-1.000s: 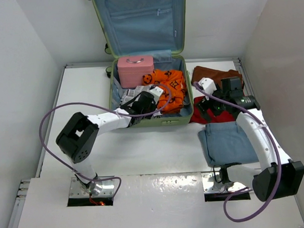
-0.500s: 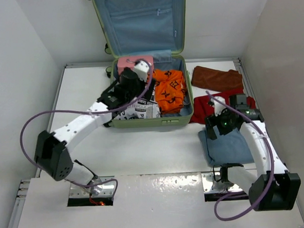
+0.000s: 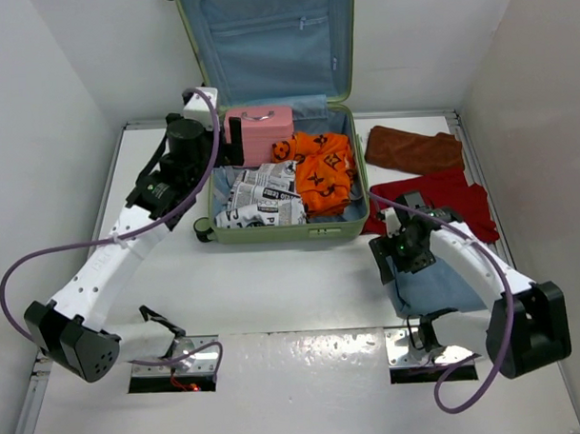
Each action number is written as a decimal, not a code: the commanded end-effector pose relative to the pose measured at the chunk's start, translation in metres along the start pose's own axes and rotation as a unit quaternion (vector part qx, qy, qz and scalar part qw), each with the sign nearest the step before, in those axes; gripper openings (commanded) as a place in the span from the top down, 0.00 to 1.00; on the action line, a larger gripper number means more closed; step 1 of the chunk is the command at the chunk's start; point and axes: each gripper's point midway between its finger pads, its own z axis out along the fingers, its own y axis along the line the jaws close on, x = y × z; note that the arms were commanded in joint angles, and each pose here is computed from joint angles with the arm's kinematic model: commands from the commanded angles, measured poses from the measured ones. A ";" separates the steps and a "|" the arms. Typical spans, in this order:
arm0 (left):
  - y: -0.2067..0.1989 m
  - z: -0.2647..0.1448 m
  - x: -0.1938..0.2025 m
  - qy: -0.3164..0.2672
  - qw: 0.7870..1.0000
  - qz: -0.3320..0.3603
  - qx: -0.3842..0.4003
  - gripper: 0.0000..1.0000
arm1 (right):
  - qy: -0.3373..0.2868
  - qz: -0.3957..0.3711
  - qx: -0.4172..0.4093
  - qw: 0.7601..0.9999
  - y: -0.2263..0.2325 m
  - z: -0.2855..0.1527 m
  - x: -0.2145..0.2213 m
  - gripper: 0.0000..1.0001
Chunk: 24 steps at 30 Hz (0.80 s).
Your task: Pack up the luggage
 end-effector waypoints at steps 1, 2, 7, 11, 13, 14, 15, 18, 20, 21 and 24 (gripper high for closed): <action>0.015 -0.004 0.000 0.001 1.000 -0.015 -0.018 0.01 | 0.004 0.046 0.062 0.997 -0.013 0.004 -0.002 0.17; 0.019 -0.003 -0.001 0.001 1.000 -0.016 -0.023 0.01 | 0.012 0.049 0.069 0.996 -0.015 0.005 -0.001 0.17; 0.026 -0.001 -0.005 -0.002 0.999 -0.027 -0.017 0.01 | 0.046 0.071 0.141 0.986 -0.038 0.011 0.006 0.17; 0.029 0.005 0.001 0.006 0.999 -0.040 -0.008 0.01 | 0.078 0.072 0.151 0.983 -0.041 0.018 0.011 0.15; 0.033 0.010 0.002 0.007 0.999 -0.043 -0.008 0.01 | 0.093 0.071 0.148 0.982 -0.040 0.022 0.013 0.13; 0.039 0.015 0.007 0.011 0.999 -0.043 -0.015 0.01 | 0.096 0.067 0.134 0.984 -0.036 0.023 0.013 0.13; 0.044 0.016 0.007 0.011 0.999 -0.050 -0.018 0.01 | 0.104 0.069 0.129 0.984 -0.035 0.024 0.014 0.12; 0.046 0.021 0.010 0.012 0.998 -0.052 -0.011 0.01 | 0.098 0.073 0.098 0.988 -0.024 0.024 0.001 0.11; 0.053 0.023 0.014 0.017 0.998 -0.054 -0.014 0.01 | 0.100 0.081 0.094 0.987 -0.022 0.025 0.000 0.10; 0.051 0.025 0.017 0.022 0.998 -0.054 -0.010 0.01 | 0.107 0.084 0.099 0.986 -0.023 0.026 0.003 0.10; 0.056 0.029 0.018 0.022 0.998 -0.066 -0.011 0.01 | 0.112 0.101 0.116 0.982 -0.027 0.028 0.002 0.10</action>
